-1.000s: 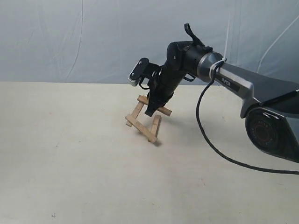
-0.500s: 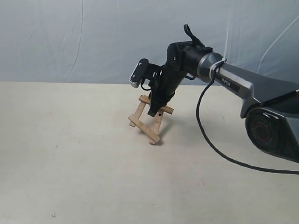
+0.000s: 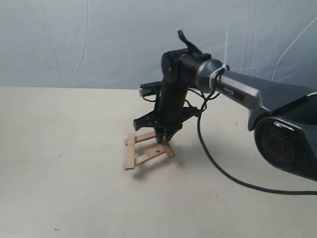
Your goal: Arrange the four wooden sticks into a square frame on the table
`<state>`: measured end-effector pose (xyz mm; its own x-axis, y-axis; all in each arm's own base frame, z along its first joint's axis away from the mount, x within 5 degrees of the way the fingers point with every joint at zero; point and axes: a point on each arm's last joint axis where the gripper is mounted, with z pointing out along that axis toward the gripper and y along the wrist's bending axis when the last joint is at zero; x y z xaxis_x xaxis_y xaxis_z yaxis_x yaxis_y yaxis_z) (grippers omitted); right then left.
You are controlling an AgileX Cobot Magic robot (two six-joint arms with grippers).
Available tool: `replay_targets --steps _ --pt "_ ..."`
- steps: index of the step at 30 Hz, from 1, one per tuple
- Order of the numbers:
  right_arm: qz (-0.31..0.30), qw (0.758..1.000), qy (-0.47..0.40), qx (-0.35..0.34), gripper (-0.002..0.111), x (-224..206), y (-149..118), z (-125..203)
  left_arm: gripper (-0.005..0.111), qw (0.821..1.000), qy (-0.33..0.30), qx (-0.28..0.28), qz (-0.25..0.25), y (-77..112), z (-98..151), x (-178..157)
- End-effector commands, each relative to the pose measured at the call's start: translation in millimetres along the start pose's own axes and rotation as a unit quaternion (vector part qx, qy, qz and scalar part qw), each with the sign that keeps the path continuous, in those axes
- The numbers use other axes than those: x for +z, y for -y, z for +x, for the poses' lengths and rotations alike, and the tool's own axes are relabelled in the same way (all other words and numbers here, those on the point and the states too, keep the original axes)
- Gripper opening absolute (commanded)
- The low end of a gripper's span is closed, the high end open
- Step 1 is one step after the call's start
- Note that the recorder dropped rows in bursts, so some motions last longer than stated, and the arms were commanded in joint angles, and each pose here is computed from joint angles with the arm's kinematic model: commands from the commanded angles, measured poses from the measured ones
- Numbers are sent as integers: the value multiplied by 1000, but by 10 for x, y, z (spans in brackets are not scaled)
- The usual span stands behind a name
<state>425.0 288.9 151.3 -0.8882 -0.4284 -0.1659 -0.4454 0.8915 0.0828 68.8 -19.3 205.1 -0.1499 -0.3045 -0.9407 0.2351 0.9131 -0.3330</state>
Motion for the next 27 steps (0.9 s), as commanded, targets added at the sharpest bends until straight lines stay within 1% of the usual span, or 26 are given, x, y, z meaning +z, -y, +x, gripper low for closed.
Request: replay_targets --steps 1,4,5,8,11,14,18,21,24,27 --pt "-8 1000 -1 -14 -1 -13 -378 76 0 999 -42 -2 -17 -24 57 149" --pt "-9 1000 -8 -14 -1 -9 -454 105 0 995 -96 13 -11 -2 157 308" --pt "-9 1000 -8 -12 -1 -9 -463 107 0 991 -128 30 -4 17 229 380" --pt "-10 1000 -8 -12 -1 -9 -465 108 0 979 -196 60 2 78 322 624" --pt "-10 1000 -13 -7 -1 11 -464 121 0 960 -271 69 -23 80 462 940" --pt "-9 1000 -23 3 -1 59 -457 153 0 944 -318 77 -37 74 617 1232" --pt "-8 999 -30 9 -1 106 -450 180 0 935 -345 70 -53 53 812 1561" --pt "-8 999 -30 17 -1 106 -450 181 0 929 -359 75 -52 54 923 1768" --pt "-8 999 -30 22 -1 106 -450 181 0 923 -375 73 -40 80 1020 1939" --pt "-10 999 -30 23 -1 106 -454 181 0 922 -382 66 -22 122 1071 2059"
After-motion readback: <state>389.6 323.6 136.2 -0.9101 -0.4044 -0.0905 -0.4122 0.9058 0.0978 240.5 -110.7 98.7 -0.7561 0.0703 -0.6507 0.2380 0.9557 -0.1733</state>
